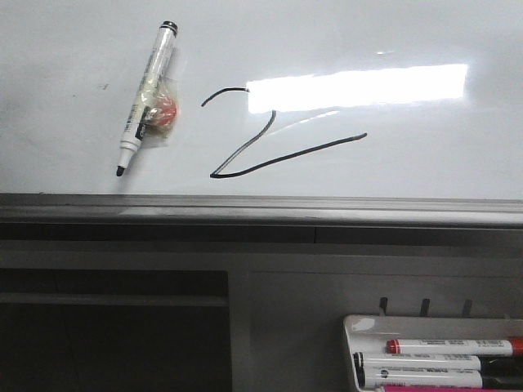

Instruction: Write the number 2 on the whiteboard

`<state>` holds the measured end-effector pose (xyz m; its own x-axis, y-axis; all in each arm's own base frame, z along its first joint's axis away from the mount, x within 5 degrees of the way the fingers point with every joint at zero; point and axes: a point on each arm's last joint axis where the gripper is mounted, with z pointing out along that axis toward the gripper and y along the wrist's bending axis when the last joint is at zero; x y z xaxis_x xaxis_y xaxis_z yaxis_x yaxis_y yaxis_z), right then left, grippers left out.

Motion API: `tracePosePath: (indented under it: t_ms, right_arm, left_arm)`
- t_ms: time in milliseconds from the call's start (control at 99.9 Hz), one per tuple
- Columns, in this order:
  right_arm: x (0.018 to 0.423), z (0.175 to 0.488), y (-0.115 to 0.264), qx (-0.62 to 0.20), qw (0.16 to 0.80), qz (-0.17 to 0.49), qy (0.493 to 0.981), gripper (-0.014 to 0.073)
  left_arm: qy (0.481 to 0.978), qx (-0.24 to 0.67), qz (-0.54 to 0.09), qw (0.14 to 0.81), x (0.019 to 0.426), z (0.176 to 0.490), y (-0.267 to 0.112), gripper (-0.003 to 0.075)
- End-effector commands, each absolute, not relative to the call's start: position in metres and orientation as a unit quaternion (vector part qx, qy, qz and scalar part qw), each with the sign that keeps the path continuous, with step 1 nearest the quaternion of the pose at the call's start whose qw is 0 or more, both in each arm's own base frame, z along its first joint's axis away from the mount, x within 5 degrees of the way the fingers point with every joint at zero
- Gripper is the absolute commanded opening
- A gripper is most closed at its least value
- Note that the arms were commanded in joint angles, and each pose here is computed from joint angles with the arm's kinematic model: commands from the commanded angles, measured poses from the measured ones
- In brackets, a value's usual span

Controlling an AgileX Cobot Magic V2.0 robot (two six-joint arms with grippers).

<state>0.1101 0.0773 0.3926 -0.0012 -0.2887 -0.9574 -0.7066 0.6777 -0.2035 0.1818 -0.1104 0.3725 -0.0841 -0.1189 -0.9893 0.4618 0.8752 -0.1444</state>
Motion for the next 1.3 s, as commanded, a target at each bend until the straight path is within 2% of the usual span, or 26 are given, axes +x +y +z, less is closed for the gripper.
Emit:
tracePosePath:
  t_ms: [0, 90, 140, 340, 501, 611, 781, 1292]
  right_arm:
    - [0.098, 0.403, 0.068, -0.328, 0.657, 0.157, 0.66, -0.0068]
    - [0.08, 0.386, 0.055, -0.308, 0.689, 0.122, 0.645, -0.0068]
    - [0.07, 0.373, 0.048, -0.293, 0.706, 0.105, 0.636, -0.0068]
    - [0.043, 0.301, 0.026, -0.229, 0.755, 0.068, 0.611, -0.0068]
    - [0.032, 0.262, 0.025, -0.226, 0.755, 0.089, 0.609, -0.0068]
    - [0.036, 0.259, 0.027, -0.222, 0.744, 0.101, 0.622, -0.0068]
    - [0.037, 0.265, 0.021, -0.184, 0.766, 0.094, 0.609, -0.0068]
    - [0.037, 0.265, 0.021, -0.183, 0.767, 0.094, 0.608, -0.0068]
  left_arm:
    - [0.657, 0.112, -0.226, 0.71, 0.156, 0.397, -0.092, 0.0262]
    - [0.634, 0.112, -0.241, 0.726, 0.124, 0.395, -0.073, 0.0069]
    - [0.631, 0.118, -0.248, 0.726, 0.108, 0.383, -0.064, -0.0025]
    - [0.617, 0.139, -0.261, 0.73, 0.064, 0.334, -0.04, -0.002]
    - [0.605, 0.136, -0.264, 0.738, 0.049, 0.304, -0.03, -0.002]
    - [0.601, 0.135, -0.266, 0.742, 0.044, 0.293, -0.027, -0.002]
    - [0.612, 0.137, -0.262, 0.734, 0.046, 0.282, -0.028, -0.002]
    - [0.634, 0.142, -0.254, 0.716, 0.05, 0.261, -0.031, -0.002]
